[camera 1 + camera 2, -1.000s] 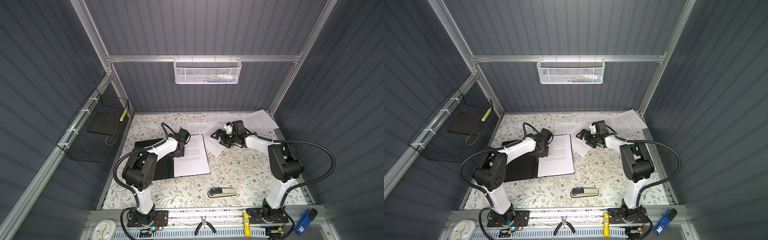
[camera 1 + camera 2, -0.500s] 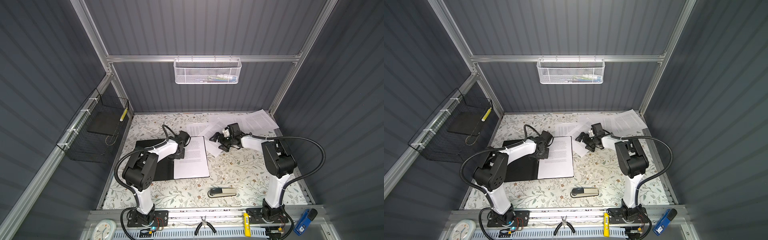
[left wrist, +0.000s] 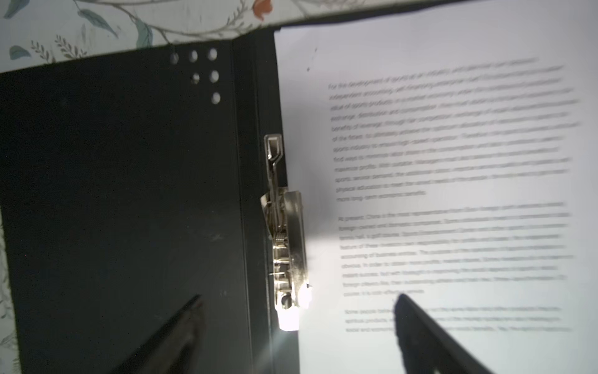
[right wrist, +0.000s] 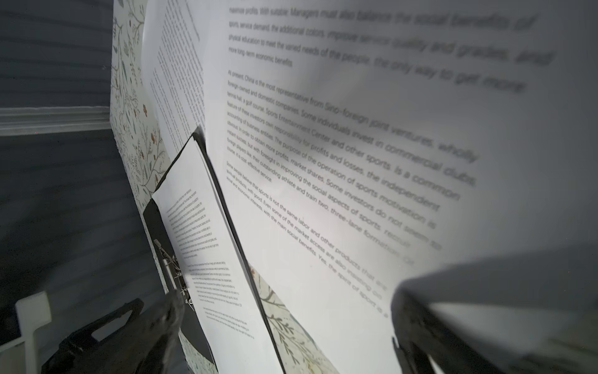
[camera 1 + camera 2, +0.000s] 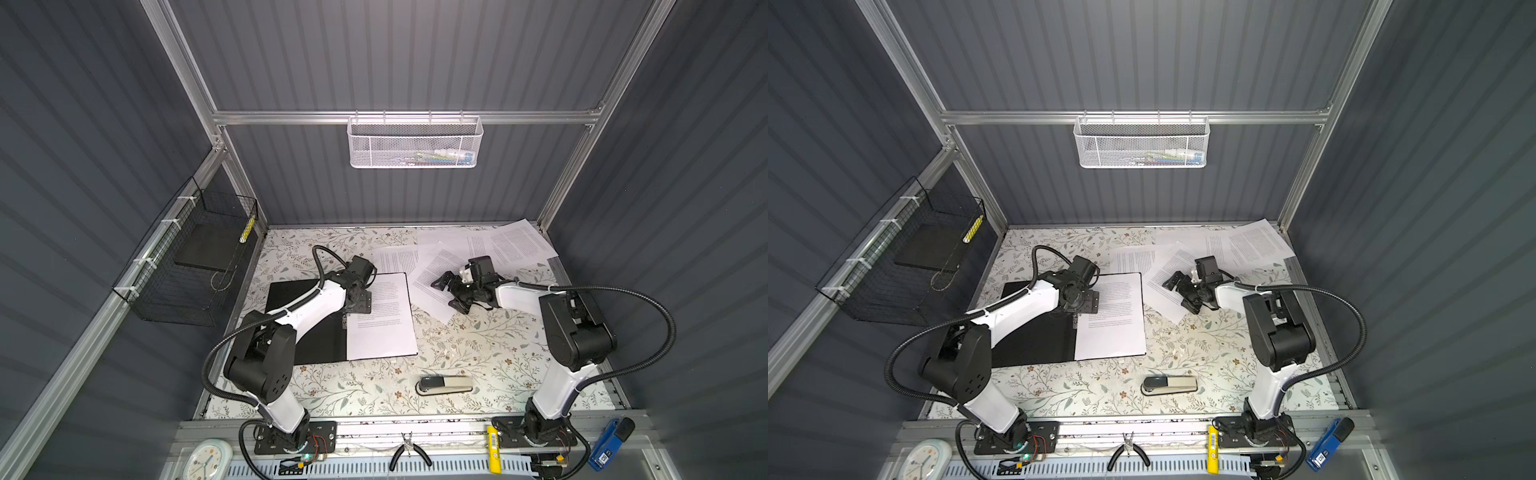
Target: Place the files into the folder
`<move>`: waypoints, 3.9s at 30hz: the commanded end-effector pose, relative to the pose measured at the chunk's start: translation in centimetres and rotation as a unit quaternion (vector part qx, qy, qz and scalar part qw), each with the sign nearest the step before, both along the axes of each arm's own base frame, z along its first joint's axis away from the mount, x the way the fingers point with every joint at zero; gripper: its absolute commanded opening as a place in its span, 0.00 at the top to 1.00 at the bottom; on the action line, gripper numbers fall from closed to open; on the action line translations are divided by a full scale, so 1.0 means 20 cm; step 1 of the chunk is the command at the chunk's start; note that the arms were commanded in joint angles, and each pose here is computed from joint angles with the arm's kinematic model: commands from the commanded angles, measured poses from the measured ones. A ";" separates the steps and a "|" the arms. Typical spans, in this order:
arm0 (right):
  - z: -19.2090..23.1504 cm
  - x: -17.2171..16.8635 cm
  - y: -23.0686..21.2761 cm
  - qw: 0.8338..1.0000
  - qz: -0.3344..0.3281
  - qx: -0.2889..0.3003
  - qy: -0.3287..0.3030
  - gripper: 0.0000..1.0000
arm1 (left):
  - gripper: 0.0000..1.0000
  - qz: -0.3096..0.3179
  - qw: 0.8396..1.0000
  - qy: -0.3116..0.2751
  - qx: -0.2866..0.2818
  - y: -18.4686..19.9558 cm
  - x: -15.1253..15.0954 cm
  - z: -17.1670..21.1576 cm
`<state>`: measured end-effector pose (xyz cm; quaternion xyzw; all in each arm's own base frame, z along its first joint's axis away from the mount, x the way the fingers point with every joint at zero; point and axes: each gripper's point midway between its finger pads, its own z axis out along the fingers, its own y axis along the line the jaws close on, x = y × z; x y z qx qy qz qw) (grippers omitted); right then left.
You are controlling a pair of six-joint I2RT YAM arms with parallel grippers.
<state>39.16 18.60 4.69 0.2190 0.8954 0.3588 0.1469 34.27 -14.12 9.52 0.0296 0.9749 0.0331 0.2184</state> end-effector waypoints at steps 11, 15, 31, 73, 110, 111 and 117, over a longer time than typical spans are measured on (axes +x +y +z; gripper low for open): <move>0.03 -0.37 -0.48 0.996 -0.080 -0.022 0.026 0.01 | 0.00 -0.256 0.933 0.000 -0.253 -0.96 -0.10 0.45; 0.23 -0.37 -0.62 0.991 -0.111 -0.071 -0.036 0.01 | 0.00 -0.308 0.915 0.034 -0.261 -1.28 -0.16 0.32; 0.45 -0.09 -0.81 0.982 -0.126 -0.079 -0.116 0.01 | 0.01 -0.353 0.898 0.115 -0.238 -1.68 -0.18 -0.18; -0.14 0.11 -0.72 0.969 0.001 -0.212 0.126 0.01 | 0.00 -0.339 0.906 0.192 -0.168 -1.27 -0.48 -0.42; -0.02 -0.25 -0.20 0.994 0.097 0.030 -0.046 0.01 | 0.00 -0.336 0.907 0.187 -0.173 -1.28 -0.44 -0.42; -0.01 -0.27 -0.20 0.993 0.103 0.034 -0.048 0.01 | 0.00 -0.334 0.907 0.188 -0.173 -1.27 -0.44 -0.42; 0.03 -0.38 -0.15 0.985 0.143 0.066 -0.068 0.01 | 0.01 -0.331 0.908 0.191 -0.174 -1.26 -0.43 -0.43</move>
